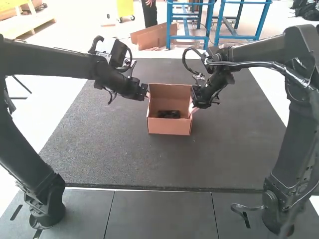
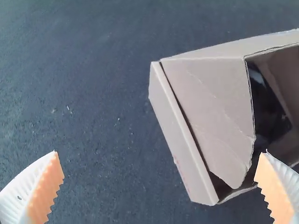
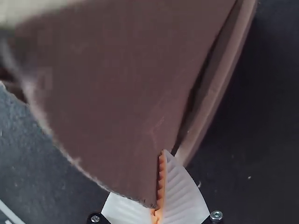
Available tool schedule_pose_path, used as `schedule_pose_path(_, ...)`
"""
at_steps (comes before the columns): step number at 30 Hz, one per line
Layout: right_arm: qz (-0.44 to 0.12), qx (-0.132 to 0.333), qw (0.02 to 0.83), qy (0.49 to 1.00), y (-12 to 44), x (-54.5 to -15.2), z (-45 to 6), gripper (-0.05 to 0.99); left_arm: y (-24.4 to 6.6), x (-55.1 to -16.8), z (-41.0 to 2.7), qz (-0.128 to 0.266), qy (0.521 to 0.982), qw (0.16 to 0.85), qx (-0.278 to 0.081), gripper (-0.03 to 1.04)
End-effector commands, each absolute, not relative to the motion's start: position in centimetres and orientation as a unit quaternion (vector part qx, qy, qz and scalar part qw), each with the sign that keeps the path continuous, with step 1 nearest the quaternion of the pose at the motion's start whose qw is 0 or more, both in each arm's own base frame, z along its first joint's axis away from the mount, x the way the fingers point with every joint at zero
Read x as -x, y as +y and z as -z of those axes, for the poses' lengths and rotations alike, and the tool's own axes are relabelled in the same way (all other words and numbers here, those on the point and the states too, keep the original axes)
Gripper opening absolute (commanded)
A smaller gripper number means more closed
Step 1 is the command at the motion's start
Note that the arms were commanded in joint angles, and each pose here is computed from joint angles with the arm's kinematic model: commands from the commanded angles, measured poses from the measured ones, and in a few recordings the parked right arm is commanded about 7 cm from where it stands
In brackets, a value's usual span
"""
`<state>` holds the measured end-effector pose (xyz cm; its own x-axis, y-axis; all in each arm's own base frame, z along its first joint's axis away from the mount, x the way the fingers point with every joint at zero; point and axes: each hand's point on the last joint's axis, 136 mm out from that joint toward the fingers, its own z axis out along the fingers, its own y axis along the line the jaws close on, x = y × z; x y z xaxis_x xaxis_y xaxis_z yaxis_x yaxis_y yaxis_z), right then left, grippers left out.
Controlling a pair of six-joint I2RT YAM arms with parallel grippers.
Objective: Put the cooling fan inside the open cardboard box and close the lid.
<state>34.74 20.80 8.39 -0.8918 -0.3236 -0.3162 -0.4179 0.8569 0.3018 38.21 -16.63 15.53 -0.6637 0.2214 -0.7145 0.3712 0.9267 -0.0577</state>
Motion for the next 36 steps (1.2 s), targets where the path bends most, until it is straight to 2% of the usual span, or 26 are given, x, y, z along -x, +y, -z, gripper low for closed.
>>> schedule_pose_path(1,-0.17,0.219,0.149,0.949,21.0,-33.9,-9.9,-0.01,-16.5,-37.3,-17.2,0.099,0.897,0.392,-0.177,0.97)
schedule_pose_path(4,-0.159,0.219,0.151,0.951,20.7,-34.0,-9.7,0.0,-15.7,-36.8,-18.0,0.083,0.896,0.397,-0.181,0.97)
schedule_pose_path(5,-0.16,0.218,0.152,0.951,20.7,-34.1,-9.8,0.03,-15.5,-36.7,-18.3,0.081,0.895,0.401,-0.18,0.97)
schedule_pose_path(9,-0.172,0.2,0.181,0.948,21.1,-35.4,-12.2,0.57,-14.8,-37.2,-20.9,0.065,0.882,0.435,-0.171,0.97)
schedule_pose_path(10,-0.184,0.194,0.187,0.945,21.4,-35.5,-13.1,0.77,-14.7,-37.6,-21.7,0.062,0.878,0.444,-0.167,0.97)
schedule_pose_path(11,-0.196,0.193,0.193,0.942,21.7,-35.7,-13.9,0.92,-14.6,-38.0,-22.6,0.061,0.873,0.455,-0.162,0.97)
schedule_pose_path(14,-0.221,0.194,0.208,0.933,22.1,-35.9,-16.1,0.92,-14.6,-39.2,-24.9,0.06,0.859,0.485,-0.153,0.97)
schedule_pose_path(17,-0.222,0.19,0.235,0.927,21.2,-36.1,-18.2,0.92,-15.2,-40.4,-25.7,0.061,0.853,0.495,-0.153,0.97)
schedule_pose_path(21,-0.19,0.169,0.287,0.924,18.6,-37.0,-20.0,0.92,-15.8,-42.3,-26.2,0.058,0.849,0.503,-0.149,0.97)
schedule_pose_path(23,-0.157,0.155,0.327,0.919,16.5,-37.9,-20.9,0.92,-16.4,-43.2,-26.3,0.059,0.848,0.504,-0.15,0.97)
schedule_pose_path(29,-0.109,0.099,0.455,0.879,12.3,-40.4,-25.3,0.92,-19.3,-45.0,-25.7,0.069,0.847,0.5,-0.167,0.97)
schedule_pose_path(36,-0.093,0.08,0.47,0.874,10.3,-40.4,-25.9,0.92,-21.4,-46.3,-23.7,0.072,0.853,0.483,-0.181,0.97)
